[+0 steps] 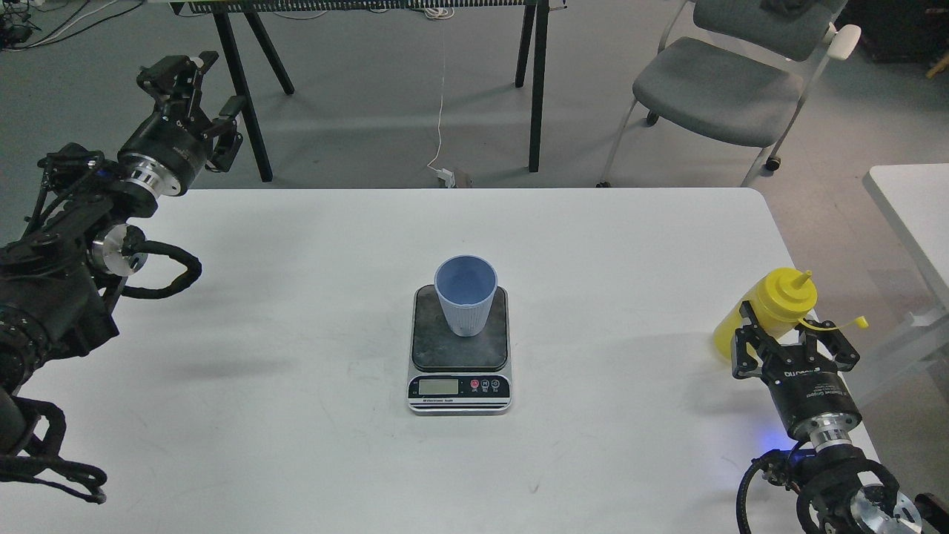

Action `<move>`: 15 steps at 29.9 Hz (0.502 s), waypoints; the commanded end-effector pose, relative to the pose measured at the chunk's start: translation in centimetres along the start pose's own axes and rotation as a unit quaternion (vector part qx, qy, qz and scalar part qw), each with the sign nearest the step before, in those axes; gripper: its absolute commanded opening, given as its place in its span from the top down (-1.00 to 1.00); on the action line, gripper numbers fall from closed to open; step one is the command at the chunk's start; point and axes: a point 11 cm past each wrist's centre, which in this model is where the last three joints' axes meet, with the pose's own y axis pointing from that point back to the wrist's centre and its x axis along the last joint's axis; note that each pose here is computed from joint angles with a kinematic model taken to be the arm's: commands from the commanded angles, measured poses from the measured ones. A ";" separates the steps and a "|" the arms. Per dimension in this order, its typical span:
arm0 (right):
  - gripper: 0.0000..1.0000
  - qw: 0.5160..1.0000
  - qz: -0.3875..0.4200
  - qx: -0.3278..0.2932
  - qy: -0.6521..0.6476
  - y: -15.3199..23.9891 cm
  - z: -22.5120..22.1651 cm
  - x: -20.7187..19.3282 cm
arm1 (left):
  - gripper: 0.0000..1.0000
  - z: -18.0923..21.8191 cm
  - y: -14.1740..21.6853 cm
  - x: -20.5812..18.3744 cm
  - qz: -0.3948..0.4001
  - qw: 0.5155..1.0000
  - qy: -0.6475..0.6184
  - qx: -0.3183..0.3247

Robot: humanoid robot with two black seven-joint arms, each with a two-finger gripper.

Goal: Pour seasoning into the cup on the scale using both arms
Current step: 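Lower the yellow bottle onto the table with the right gripper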

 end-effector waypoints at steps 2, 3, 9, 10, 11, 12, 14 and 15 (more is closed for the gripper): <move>-0.29 1.000 -0.001 -0.003 0.009 0.0 0.1 0.0 | -0.34 0.0 -0.1 -0.2 -0.002 1.000 0.001 -0.001; -0.33 1.000 -0.001 -0.004 0.008 0.0 0.1 0.0 | -0.34 0.0 -0.1 -0.2 -0.002 1.000 0.001 0.000; -0.90 1.000 -0.002 -0.005 0.010 0.0 0.2 -0.1 | -0.34 -0.1 0.0 -0.2 -0.001 1.000 0.001 0.001; -0.91 1.000 -0.002 -0.005 0.010 0.0 0.2 0.0 | -0.34 -0.1 0.0 -0.2 -0.001 1.000 0.001 0.001; -0.91 1.000 -0.001 -0.004 0.011 0.0 0.1 0.0 | -0.34 -0.1 0.0 -0.2 -0.001 1.000 0.001 0.001; -0.91 1.000 -0.002 -0.005 0.011 0.0 0.1 0.0 | -0.34 -0.1 0.0 -0.1 0.000 1.000 0.001 0.000; -0.91 1.000 -0.001 -0.006 0.011 0.0 0.2 0.0 | -0.34 0.0 0.0 0.0 0.000 1.000 0.000 0.000; -0.91 1.000 -0.001 -0.006 0.011 0.0 0.2 0.0 | -0.34 0.0 0.0 0.0 0.000 1.000 0.000 0.000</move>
